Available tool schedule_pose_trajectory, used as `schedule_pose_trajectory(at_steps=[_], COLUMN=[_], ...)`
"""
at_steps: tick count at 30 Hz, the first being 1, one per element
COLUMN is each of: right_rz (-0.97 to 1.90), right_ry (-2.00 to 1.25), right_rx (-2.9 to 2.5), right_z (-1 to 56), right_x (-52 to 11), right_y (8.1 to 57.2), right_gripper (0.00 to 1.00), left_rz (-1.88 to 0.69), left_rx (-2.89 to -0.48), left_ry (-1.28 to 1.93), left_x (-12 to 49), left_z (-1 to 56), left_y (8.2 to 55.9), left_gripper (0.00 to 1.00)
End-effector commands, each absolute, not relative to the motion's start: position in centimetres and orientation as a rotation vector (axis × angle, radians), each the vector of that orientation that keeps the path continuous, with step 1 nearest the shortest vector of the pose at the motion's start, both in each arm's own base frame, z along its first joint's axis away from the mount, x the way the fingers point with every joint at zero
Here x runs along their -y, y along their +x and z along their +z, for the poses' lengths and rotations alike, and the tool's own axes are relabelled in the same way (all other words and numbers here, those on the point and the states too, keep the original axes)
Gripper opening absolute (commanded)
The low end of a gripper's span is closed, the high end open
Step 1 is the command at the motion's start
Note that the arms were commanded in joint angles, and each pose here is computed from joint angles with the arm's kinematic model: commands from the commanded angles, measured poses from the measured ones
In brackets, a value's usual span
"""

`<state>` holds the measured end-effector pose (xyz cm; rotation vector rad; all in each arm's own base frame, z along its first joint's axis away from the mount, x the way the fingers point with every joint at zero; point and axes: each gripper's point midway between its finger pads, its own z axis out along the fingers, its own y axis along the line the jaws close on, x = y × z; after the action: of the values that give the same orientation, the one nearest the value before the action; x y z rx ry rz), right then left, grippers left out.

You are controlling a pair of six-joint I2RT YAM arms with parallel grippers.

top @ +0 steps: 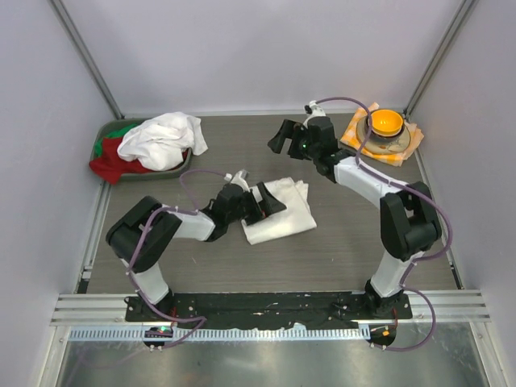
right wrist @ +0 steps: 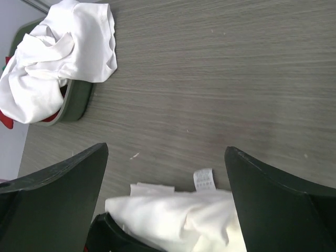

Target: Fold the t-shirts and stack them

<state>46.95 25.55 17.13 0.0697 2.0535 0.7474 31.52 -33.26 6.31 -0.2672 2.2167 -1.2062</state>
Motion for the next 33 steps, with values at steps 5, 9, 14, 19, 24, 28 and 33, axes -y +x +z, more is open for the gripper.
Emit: schedule_pose_trajectory(at_steps=[5,9,14,19,24,28,33], right_rz=[0.622,0.706,0.891,0.989,1.042,1.037,1.055], right_ry=[0.105,0.085,-0.062,-0.216,-0.262,-0.270,-0.280], right_rx=[-2.122,-2.288,-2.365,-2.433,-2.463,-2.489,-2.509], right_z=[20.7,18.9,18.9,18.0,15.7,13.6,11.3], right_x=[-21.1,-21.7,-25.1,-29.3,-32.4,-33.7,-35.3], right_y=[40.8,36.0,29.3,24.7,24.3,25.6,27.7], right_gripper=[1.00,1.00,1.00,1.00,1.00,1.00,1.00], left_rz=[-1.133,-1.080,-0.992,-0.915,-0.893,-0.873,-0.846], left_rx=[-2.386,-2.267,-2.143,-2.154,-2.177,-2.189,-2.178], left_ry=[0.007,0.033,-0.049,-0.154,-0.207,-0.247,-0.308], left_x=[31.6,29.7,26.6,24.0,22.7,21.5,19.4], left_z=[9.1,17.5,23.1,22.8,21.6,21.0,20.7], left_y=[23.7,23.7,24.1,23.7,23.7,23.7,24.3], left_gripper=[1.00,1.00,1.00,1.00,1.00,1.00,1.00])
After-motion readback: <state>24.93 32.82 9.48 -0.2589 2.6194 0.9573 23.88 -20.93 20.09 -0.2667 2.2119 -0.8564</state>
